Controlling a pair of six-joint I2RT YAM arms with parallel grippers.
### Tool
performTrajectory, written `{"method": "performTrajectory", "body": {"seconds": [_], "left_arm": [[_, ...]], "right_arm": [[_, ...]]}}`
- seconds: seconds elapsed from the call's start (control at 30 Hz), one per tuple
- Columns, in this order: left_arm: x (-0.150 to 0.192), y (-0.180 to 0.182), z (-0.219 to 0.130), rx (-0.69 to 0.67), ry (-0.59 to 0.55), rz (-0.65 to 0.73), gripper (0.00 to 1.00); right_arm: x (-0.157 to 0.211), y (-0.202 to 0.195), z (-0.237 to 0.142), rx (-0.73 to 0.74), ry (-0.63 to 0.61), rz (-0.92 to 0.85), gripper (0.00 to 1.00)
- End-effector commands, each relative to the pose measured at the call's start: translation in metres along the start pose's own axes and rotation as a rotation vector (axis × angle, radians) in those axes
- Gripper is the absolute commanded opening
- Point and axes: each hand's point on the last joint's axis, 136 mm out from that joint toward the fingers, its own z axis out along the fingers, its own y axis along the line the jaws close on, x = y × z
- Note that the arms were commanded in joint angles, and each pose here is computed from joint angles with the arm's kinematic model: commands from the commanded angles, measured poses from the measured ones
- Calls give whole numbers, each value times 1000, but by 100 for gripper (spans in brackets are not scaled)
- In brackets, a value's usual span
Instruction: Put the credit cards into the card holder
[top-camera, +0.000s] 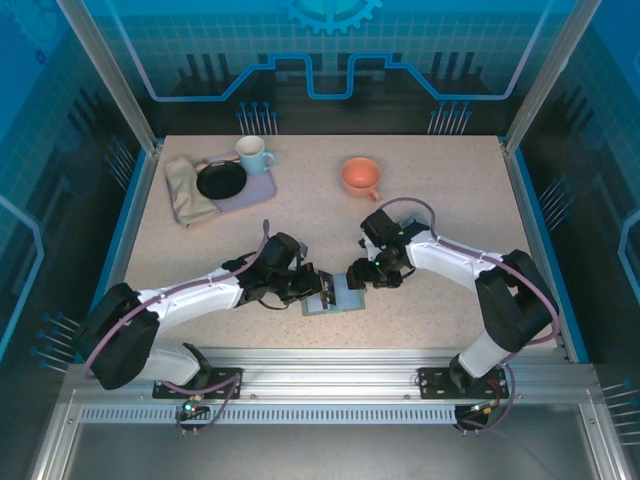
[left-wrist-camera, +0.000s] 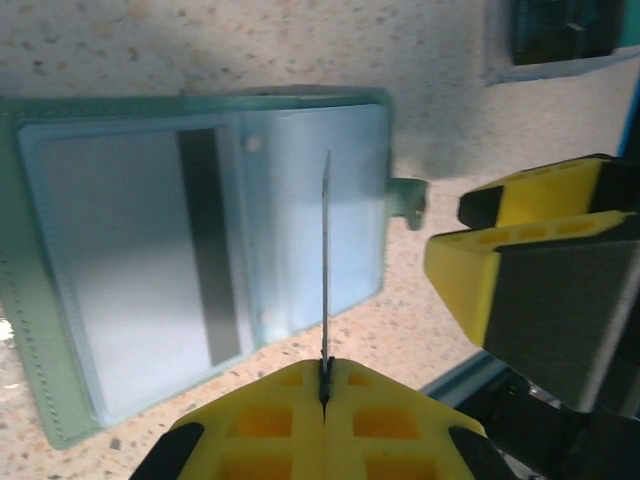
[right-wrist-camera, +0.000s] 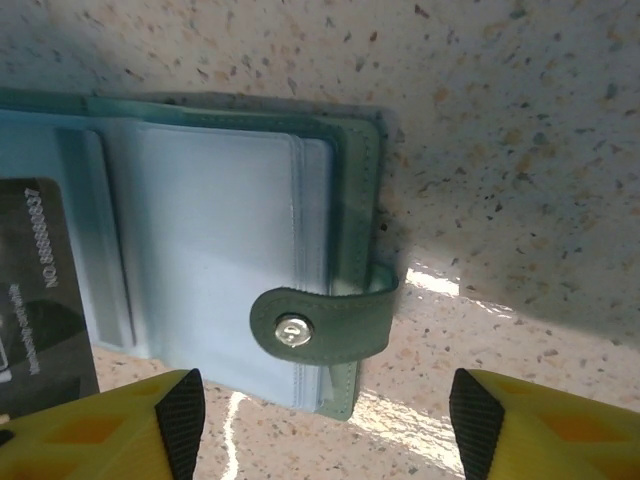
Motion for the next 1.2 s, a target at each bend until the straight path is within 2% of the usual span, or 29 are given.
{"method": "performTrajectory", "body": {"seconds": [0.0, 0.2, 0.33, 0.5, 0.7, 0.87, 1.17], "left_arm": [[-4, 5, 7, -11, -28, 26, 0], [-2, 18, 13, -62, -21, 36, 0], [-2, 19, 20, -52, -11, 36, 0], [1, 20, 35, -47, 15, 40, 0], [5, 15, 46, -16, 41, 47, 0], [7, 13, 50, -5, 55, 48, 0], [8, 9, 60, 2, 71, 45, 5]], "right_arm": [[-3, 6, 8, 18, 15, -49, 69], [-5, 5, 26, 28, 42, -46, 67], [-5, 0, 33, 48, 49, -36, 60], [-2, -7, 40, 37, 60, -11, 41], [-1, -8, 44, -6, 69, 9, 28], [2, -14, 47, -3, 74, 28, 22], [2, -15, 48, -36, 76, 55, 19]]}}
